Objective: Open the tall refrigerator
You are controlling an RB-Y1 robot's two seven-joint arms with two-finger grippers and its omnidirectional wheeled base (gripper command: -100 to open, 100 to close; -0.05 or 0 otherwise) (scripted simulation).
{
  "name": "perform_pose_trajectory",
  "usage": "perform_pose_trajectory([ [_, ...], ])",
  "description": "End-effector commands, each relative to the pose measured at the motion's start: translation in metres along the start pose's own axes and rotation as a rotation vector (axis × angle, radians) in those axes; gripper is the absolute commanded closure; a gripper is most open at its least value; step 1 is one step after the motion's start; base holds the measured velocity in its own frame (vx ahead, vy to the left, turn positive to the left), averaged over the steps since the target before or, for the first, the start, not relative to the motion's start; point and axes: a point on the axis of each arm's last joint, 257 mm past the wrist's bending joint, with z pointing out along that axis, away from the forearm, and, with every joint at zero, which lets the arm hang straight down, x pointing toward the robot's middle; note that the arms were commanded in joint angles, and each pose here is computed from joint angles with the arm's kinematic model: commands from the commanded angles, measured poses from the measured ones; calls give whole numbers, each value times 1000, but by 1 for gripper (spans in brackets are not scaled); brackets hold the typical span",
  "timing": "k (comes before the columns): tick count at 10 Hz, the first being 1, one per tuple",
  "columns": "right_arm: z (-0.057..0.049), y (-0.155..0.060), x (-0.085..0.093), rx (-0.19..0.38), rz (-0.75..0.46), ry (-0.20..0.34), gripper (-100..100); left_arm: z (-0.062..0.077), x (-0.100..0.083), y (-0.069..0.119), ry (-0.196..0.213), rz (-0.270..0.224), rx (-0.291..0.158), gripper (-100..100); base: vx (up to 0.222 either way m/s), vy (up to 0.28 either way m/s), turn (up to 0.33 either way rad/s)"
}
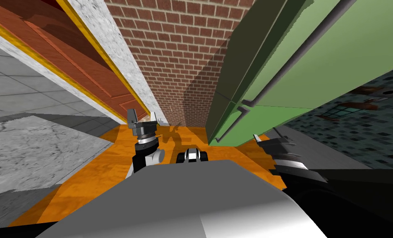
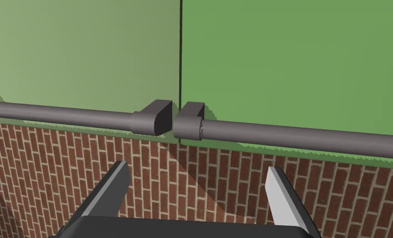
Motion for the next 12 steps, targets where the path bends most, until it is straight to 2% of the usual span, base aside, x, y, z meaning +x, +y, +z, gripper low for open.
perform_pose_trajectory([
  [1,-5,0,10,-21,-127,25,-100,0,0,0,0,0,0,0,69,0,94],
  [2,-9,0,19,-39,-201,43,-100,0,0,0,0,0,0,0,75,-13,192],
  [5,-13,-1,26,-57,-311,58,-100,0,0,0,0,0,0,0,71,-3,108],
  [6,-17,-3,33,-74,-386,71,-100,0,0,0,0,0,0,0,73,-3,123],
  [7,-17,-3,33,-74,-396,70,-100,0,0,0,0,0,0,0,53,-9,76],
  [8,-20,-5,39,-89,-471,80,-100,0,0,0,0,0,0,0,58,-5,162],
  [9,-20,-5,39,-89,-475,80,-100,0,0,0,0,0,0,0,51,-9,63],
  [11,-24,-10,46,-113,-606,90,-100,0,0,0,0,0,0,0,66,-17,143],
  [12,-24,-10,46,-114,-613,90,-100,0,0,0,0,0,0,0,56,-11,66],
])
